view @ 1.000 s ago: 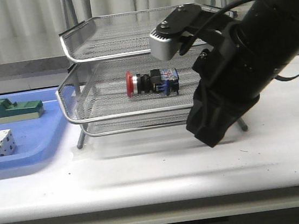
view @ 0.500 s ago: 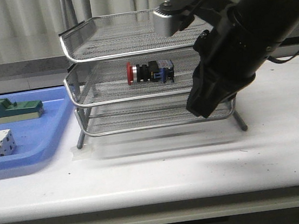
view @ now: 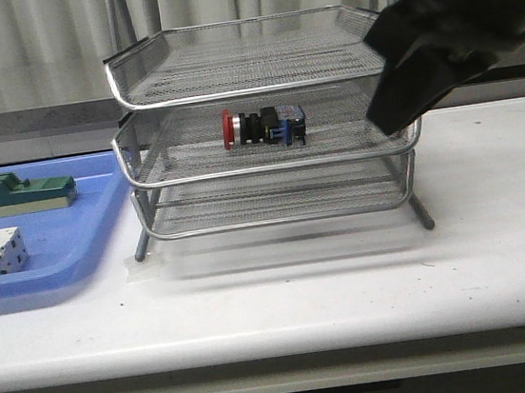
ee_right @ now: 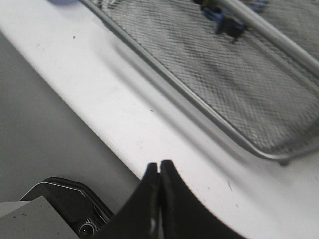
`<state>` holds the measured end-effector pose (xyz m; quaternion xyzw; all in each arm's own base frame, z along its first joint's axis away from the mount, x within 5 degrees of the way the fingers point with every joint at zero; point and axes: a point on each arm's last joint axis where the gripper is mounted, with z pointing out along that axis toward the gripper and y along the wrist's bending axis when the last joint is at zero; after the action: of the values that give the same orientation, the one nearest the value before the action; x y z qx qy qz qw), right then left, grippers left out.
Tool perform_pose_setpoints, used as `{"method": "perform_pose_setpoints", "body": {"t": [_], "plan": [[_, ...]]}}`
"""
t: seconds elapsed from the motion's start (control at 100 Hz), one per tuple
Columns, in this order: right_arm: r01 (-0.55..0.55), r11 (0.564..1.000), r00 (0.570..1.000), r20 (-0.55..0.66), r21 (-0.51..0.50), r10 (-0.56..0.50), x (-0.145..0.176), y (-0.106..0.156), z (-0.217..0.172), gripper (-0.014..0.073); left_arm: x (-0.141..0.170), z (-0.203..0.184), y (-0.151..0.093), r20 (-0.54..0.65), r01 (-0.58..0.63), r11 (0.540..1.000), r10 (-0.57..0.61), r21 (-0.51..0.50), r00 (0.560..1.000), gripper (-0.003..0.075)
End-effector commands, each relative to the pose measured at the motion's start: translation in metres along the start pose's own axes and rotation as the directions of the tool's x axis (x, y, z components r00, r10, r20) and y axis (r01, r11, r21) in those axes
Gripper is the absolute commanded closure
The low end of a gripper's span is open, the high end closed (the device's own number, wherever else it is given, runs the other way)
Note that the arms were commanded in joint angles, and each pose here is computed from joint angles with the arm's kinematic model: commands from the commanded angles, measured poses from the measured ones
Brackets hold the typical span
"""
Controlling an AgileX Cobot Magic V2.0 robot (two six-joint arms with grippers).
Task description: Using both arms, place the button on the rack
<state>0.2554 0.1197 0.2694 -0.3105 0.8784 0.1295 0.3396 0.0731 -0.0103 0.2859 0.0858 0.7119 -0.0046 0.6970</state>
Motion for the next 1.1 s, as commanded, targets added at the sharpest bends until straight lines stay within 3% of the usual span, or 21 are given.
{"method": "perform_pose_setpoints", "body": {"t": [0.0, 0.11, 0.24, 0.4, 0.7, 1.09], "plan": [[-0.061, 0.996, 0.997, 0.056, 0.073, 0.057, -0.006, -0.011, -0.036, 0.0655, -0.015, -0.001, 0.004, 0.088, 0.020, 0.999, -0.017, -0.035, 0.996, 0.0740], [-0.137, 0.978, 0.990, 0.042, 0.159, 0.132, 0.003, -0.022, -0.065, 0.0655, -0.015, -0.001, 0.004, 0.088, 0.020, 0.999, -0.017, -0.035, 0.996, 0.0740], [-0.223, 0.928, 0.975, 0.053, 0.299, 0.217, 0.017, -0.031, -0.104, 0.0655, -0.015, -0.001, 0.004, 0.088, 0.020, 0.999, -0.017, -0.035, 0.996, 0.0740], [-0.243, 0.872, 0.970, 0.124, 0.425, 0.210, 0.029, -0.025, -0.148, 0.0655, -0.015, -0.001, 0.004, 0.088, 0.020, 0.999, -0.017, -0.035, 0.996, 0.0740], [-0.271, 0.853, 0.940, 0.315, 0.447, 0.134, 0.060, 0.010, -0.203, 0.0655, -0.015, -0.001, 0.004, 0.088, 0.020, 0.999, -0.017, -0.035, 0.996, 0.0740], [-0.302, 0.845, 0.908, 0.404, 0.441, 0.113, 0.127, 0.040, -0.206, 0.0655, -0.015, -0.001, 0.004, 0.088, 0.020, 0.999, -0.017, -0.035, 0.996, 0.0740]]}}
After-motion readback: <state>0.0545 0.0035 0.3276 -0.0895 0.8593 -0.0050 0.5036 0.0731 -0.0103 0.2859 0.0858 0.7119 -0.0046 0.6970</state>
